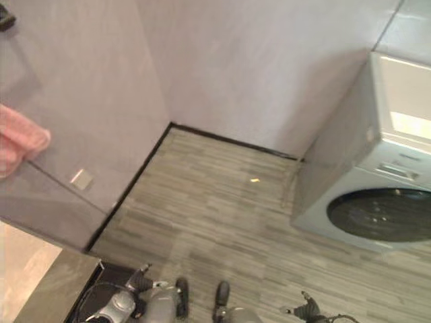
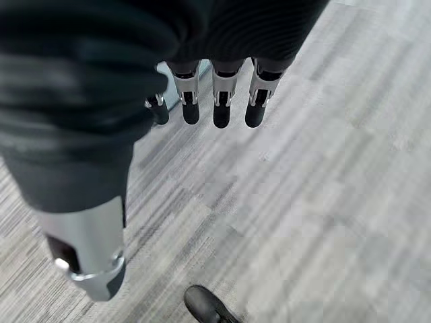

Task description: Put brush and paste in cup on sink, flatten towel.

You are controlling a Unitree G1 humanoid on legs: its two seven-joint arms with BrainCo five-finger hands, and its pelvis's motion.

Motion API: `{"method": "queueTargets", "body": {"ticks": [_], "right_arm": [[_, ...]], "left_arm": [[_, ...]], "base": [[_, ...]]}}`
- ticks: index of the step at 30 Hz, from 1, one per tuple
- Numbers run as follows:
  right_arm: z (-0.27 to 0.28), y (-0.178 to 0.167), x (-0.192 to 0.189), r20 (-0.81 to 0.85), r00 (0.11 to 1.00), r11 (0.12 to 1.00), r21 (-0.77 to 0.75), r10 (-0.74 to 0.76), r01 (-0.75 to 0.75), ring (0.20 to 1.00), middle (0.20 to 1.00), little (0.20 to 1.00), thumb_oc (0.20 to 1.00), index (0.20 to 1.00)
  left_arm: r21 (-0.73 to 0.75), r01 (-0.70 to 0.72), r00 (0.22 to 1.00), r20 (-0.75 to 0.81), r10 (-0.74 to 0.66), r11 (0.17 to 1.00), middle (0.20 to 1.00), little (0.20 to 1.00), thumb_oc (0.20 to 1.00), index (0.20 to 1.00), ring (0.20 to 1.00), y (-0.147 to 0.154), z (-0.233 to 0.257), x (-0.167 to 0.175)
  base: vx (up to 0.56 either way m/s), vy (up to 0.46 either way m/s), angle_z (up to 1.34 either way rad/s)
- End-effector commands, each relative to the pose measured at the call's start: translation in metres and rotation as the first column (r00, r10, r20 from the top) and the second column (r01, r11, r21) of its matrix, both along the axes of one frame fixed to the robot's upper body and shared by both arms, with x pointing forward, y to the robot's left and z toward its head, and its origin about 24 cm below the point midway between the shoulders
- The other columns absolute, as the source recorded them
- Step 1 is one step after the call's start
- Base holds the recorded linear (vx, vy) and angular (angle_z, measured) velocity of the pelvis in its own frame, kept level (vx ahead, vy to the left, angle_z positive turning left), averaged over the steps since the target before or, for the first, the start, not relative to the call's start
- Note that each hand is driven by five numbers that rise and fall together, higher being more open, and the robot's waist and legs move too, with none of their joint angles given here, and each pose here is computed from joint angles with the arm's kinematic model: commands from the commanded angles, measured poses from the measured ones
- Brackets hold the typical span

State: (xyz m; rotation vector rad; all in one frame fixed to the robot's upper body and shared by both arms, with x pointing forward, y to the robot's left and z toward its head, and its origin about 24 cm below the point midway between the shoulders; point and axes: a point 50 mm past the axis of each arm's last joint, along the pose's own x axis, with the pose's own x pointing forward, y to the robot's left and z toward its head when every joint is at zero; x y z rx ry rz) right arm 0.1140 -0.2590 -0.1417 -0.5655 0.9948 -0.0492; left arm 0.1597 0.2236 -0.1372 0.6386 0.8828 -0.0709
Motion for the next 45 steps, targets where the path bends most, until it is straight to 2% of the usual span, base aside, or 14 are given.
{"method": "queueTargets", "body": {"ticks": [1,4,9,15,21,24,29,32,37,41,45], "right_arm": [[0.017,-0.015,0.015,0.092,0.993,0.995,-0.071,0.077,-0.070,1.000,1.000,1.000,1.000,1.000],[0.016,-0.004,0.017,0.092,0.987,0.990,-0.062,0.135,-0.129,1.000,1.000,1.000,1.000,1.000],[0.007,0.003,0.008,0.045,0.991,0.992,-0.034,0.125,-0.124,1.000,1.000,1.000,1.000,1.000],[-0.001,0.009,0.000,-0.020,0.992,0.992,-0.015,0.121,-0.122,1.000,1.000,1.000,1.000,1.000],[0.003,0.018,0.018,0.035,0.989,0.990,0.004,0.142,-0.143,1.000,1.000,1.000,1.000,1.000],[0.007,0.024,0.026,0.075,0.982,0.984,0.010,0.175,-0.176,1.000,1.000,1.000,1.000,1.000],[0.012,0.025,0.030,0.109,0.970,0.975,0.007,0.219,-0.221,1.000,1.000,1.000,1.000,1.000],[0.013,0.023,0.028,0.113,0.966,0.972,0.013,0.232,-0.235,1.000,1.000,1.000,1.000,1.000],[0.007,0.019,0.015,0.052,0.969,0.970,0.012,0.243,-0.244,1.000,1.000,1.000,1.000,1.000],[0.005,0.017,0.016,0.025,0.971,0.971,0.001,0.238,-0.238,1.000,1.000,1.000,1.000,1.000],[0.007,0.012,0.021,0.039,0.975,0.976,-0.015,0.217,-0.217,1.000,1.000,1.000,1.000,1.000]], "left_arm": [[0.038,0.013,0.997,0.081,-0.016,0.999,1.000,1.000,1.000,1.000,1.000,0.007,0.010,0.014],[0.048,-0.005,0.999,0.042,0.003,0.999,1.000,1.000,1.000,1.000,1.000,0.011,0.005,0.003],[0.075,-0.017,1.000,0.027,0.015,0.997,1.000,1.000,1.000,1.000,1.000,0.015,0.005,0.001],[0.103,0.065,0.997,0.024,-0.068,0.993,1.000,1.000,1.000,1.000,1.000,0.014,0.007,0.007],[0.121,0.107,0.993,0.028,-0.111,0.987,1.000,1.000,1.000,1.000,1.000,0.017,0.011,0.012],[0.126,0.086,0.996,0.027,-0.090,0.988,1.000,1.000,1.000,1.000,1.000,0.021,0.011,0.010],[0.166,0.144,0.988,0.026,-0.150,0.976,1.000,1.000,1.000,1.000,1.000,0.023,0.013,0.013],[0.143,0.087,0.992,0.079,-0.099,0.986,1.000,1.000,1.000,1.000,1.000,0.027,0.018,0.018],[0.150,0.114,0.988,0.088,-0.128,0.982,1.000,1.000,1.000,1.000,1.000,0.028,0.019,0.018],[0.097,-0.007,0.998,0.070,0.000,0.995,1.000,1.000,1.000,1.000,1.000,0.032,0.013,0.006],[0.100,-0.005,0.997,0.078,-0.003,0.995,1.000,1.000,1.000,1.000,1.000,0.032,0.015,0.010]], "base": [[0.37,0.063,-0.42],[0.37,0.078,-0.13],[0.31,0.153,-0.16],[0.24,0.238,0.10],[0.22,0.165,0.26],[0.29,0.042,0.86],[0.36,-0.063,1.27],[0.28,-0.096,1.51],[0.18,-0.141,1.44],[0.16,-0.253,0.56],[0.12,-0.235,0.87]]}}
